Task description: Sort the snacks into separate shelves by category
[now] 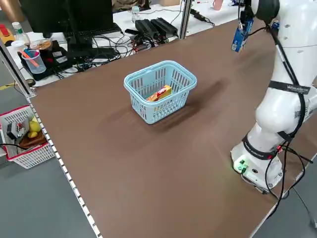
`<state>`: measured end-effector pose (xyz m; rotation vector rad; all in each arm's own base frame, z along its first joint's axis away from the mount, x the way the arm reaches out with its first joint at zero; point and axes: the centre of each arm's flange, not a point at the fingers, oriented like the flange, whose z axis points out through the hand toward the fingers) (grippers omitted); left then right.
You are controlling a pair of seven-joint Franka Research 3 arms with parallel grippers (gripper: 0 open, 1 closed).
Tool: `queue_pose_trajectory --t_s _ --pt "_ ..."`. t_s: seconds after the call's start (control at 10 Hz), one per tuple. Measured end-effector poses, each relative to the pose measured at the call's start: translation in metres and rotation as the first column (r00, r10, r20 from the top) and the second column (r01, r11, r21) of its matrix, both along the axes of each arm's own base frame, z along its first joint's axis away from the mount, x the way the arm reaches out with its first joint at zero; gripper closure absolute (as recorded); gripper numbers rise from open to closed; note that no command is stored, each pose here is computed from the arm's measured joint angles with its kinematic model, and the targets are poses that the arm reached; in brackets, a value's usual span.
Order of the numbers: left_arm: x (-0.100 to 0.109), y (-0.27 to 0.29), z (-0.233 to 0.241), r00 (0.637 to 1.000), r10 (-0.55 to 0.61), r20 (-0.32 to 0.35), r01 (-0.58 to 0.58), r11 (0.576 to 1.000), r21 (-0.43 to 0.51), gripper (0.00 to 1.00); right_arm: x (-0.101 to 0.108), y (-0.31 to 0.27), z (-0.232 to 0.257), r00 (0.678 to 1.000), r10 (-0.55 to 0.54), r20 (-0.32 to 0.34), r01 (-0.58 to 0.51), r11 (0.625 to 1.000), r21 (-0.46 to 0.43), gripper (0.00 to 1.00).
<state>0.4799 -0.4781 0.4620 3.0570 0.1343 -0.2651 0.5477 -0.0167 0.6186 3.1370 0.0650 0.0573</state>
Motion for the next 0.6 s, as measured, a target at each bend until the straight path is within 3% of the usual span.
queue_pose_trajectory --t_s 0.2,0.5,0.6 --pt "-0.023 -0.059 -0.048 0.999 -0.038 0.037 0.037 0.999 0.005 0.42 0.002 -0.001 -0.004 1.0 -0.001 -0.005 0.001 1.0 0.0 0.0" --pt "-0.08 -0.137 -0.122 0.987 -0.123 0.105 0.115 0.99 0.083 0.42 0.004 0.004 -0.008 1.0 0.009 -0.013 -0.009 1.0 0.002 0.0" --pt "-0.083 -0.146 -0.132 0.988 -0.118 0.104 0.111 0.991 0.075 0.41 0.005 0.01 -0.008 1.0 0.02 -0.013 -0.02 1.0 0.002 0.0"
